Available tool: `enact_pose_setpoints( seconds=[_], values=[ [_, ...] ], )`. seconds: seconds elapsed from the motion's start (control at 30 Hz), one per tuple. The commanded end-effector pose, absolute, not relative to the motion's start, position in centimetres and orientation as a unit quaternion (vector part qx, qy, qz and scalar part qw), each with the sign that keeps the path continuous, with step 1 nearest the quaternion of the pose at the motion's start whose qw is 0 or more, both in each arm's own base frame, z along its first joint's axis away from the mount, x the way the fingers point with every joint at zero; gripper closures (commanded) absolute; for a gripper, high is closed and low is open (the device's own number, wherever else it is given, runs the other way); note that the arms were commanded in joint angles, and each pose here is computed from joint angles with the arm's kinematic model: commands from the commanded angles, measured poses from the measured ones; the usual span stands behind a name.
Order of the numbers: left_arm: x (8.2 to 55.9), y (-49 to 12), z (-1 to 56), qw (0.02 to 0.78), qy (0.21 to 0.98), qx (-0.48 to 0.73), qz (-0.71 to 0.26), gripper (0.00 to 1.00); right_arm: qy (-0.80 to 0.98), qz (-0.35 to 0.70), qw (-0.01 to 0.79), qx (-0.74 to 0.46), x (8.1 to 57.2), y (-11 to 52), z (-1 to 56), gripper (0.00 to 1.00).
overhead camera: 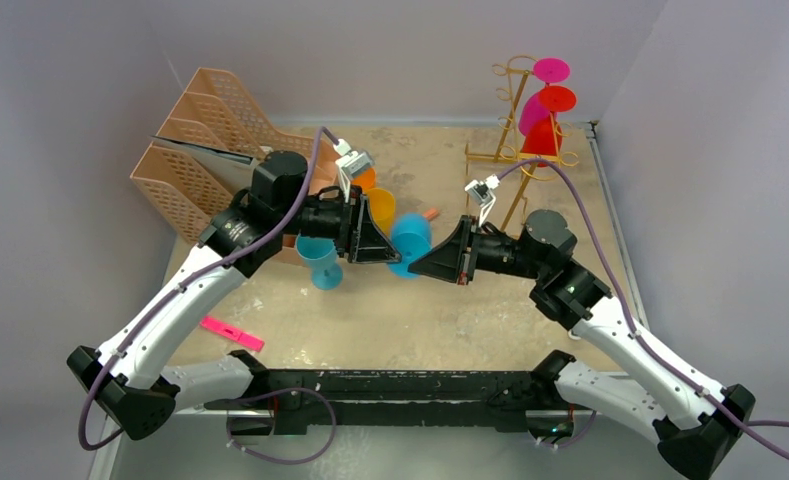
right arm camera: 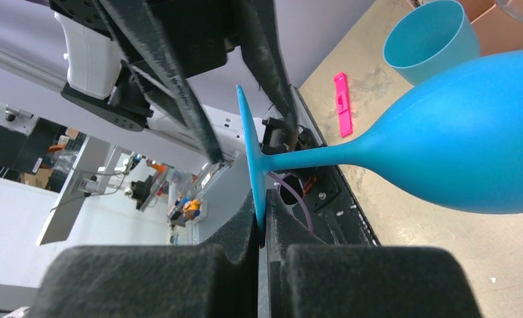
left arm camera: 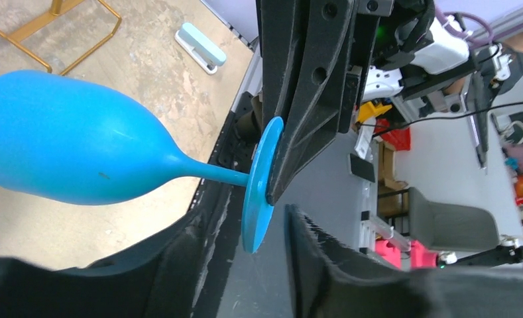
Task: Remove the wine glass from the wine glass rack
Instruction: Place the wine glass at the center of the board.
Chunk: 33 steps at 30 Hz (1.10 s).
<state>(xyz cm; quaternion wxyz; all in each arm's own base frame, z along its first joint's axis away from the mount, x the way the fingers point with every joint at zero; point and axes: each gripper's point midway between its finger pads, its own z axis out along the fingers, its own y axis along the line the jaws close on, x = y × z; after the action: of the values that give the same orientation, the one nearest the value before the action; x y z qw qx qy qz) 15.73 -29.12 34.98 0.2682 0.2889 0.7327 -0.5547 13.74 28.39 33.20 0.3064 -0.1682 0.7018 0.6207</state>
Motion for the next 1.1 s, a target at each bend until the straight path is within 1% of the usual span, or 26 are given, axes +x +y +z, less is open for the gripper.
enact_pose_setpoints(
  seconds=[0.0,0.13,0.2,0.33,0.43,0.5,0.6,0.7,0.9,1.07],
  values=[
    [15.9,-28.8,36.9,0.3,0.721,0.301,-0.547,0.48,0.683,0.627,0.315,-0.204,12.8,28.3,34.0,1.0],
    [16.5,-27.7,36.7,0.325,0.741,0.298,-0.506,0.33,0.692,0.607,0.319,-0.223,12.8,28.1,32.5,1.0],
    [16.8,-27.0,36.6,0.337,0.752,0.292,-0.486,0.26,0.693,0.592,0.319,-0.259,12.4,27.9,32.3,1.0],
    [17.8,-25.5,35.8,0.347,0.783,0.271,-0.439,0.18,0.696,0.564,0.31,-0.319,11.2,27.2,32.2,1.0],
    [18.2,-24.6,35.5,0.351,0.794,0.26,-0.422,0.16,0.698,0.536,0.316,-0.353,11.0,26.6,30.8,1.0],
    [18.8,-24.0,35.4,0.356,0.802,0.246,-0.412,0.14,0.709,0.5,0.328,-0.375,11.4,26.1,29.0,1.0],
    [19.3,-23.6,35.1,0.355,0.808,0.238,-0.406,0.13,0.703,0.44,0.356,-0.431,11.6,25.2,26.3,1.0],
    [19.5,-23.8,35.2,0.349,0.806,0.238,-0.415,0.12,0.646,0.413,0.387,-0.511,10.8,25.3,24.9,1.0],
    [19.6,-24.1,35.5,0.352,0.8,0.239,-0.424,0.12,0.526,0.371,0.411,-0.645,8.9,25.8,23.0,1.0],
    [20.1,-24.9,34.4,0.342,0.799,0.225,-0.441,0.12,0.496,0.324,0.442,-0.673,9.8,26.9,20.7,1.0]
  ],
)
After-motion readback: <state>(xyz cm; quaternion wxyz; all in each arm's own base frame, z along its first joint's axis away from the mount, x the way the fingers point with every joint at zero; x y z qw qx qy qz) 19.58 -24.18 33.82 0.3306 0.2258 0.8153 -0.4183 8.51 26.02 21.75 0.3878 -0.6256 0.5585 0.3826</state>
